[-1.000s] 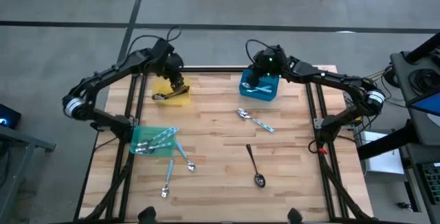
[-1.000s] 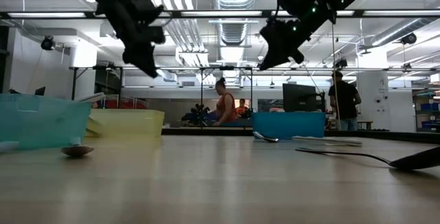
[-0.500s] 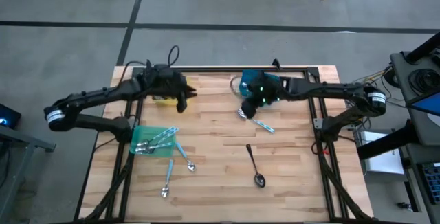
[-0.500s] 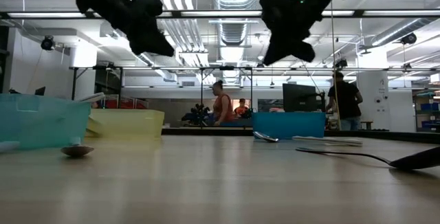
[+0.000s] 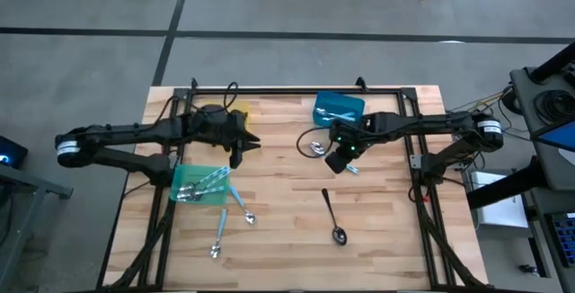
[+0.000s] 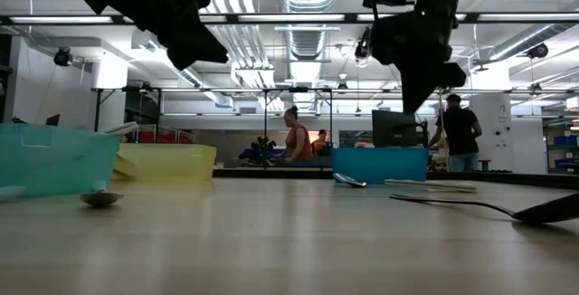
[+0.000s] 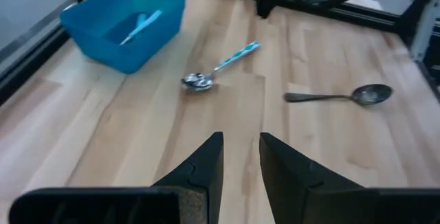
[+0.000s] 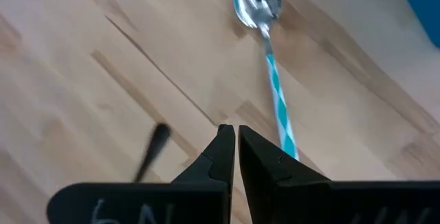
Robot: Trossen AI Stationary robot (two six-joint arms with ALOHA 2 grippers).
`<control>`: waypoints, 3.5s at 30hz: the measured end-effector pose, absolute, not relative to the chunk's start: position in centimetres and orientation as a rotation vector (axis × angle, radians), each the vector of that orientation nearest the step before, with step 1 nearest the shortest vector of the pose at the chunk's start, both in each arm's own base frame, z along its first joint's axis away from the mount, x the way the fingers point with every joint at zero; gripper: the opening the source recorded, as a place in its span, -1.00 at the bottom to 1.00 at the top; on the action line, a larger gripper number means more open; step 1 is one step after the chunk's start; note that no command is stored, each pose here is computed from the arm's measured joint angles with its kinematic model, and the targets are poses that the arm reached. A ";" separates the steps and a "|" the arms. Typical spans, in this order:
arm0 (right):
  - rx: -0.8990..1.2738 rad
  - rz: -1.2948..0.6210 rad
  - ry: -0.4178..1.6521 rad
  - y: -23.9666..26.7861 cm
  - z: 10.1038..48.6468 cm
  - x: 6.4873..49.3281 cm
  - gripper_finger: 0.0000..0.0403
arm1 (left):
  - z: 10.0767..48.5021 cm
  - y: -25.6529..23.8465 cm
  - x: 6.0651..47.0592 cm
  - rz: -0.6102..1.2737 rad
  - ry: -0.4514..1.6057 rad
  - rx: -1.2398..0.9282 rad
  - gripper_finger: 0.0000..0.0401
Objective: Sort silverware by color (type)
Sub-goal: Put the blue patterned spoon into the green bin
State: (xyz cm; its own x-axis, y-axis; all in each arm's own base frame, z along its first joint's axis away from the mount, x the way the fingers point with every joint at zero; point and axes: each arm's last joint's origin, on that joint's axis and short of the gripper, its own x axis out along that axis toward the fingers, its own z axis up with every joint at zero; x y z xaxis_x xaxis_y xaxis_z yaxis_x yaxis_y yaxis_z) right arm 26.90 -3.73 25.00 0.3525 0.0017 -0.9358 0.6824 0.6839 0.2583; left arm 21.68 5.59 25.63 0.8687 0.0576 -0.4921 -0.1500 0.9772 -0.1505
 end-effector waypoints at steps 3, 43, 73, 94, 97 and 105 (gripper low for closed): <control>0.703 -0.503 1.195 -3.8 24.0 27.0 -0.94 | 25.8 4.9 22.0 0.101 0.491 -0.170 -0.62; 0.248 -0.412 1.516 -4.3 14.1 30.4 -0.87 | 26.5 4.0 22.4 0.075 0.479 -0.063 -0.63; 0.181 -0.344 1.409 1.0 24.4 36.0 -0.87 | 23.3 4.8 27.2 0.018 0.391 0.080 -0.24; 0.164 -0.279 1.411 0.4 26.7 37.1 -0.87 | 20.5 3.9 32.7 -0.128 0.285 0.182 -0.14; 0.168 -0.288 1.423 0.0 26.6 37.0 -0.87 | 19.9 3.6 33.7 -0.143 0.329 0.188 -0.14; 0.167 -0.294 1.452 0.0 26.0 37.1 -0.87 | 18.9 4.0 35.9 -0.094 0.415 0.194 -0.14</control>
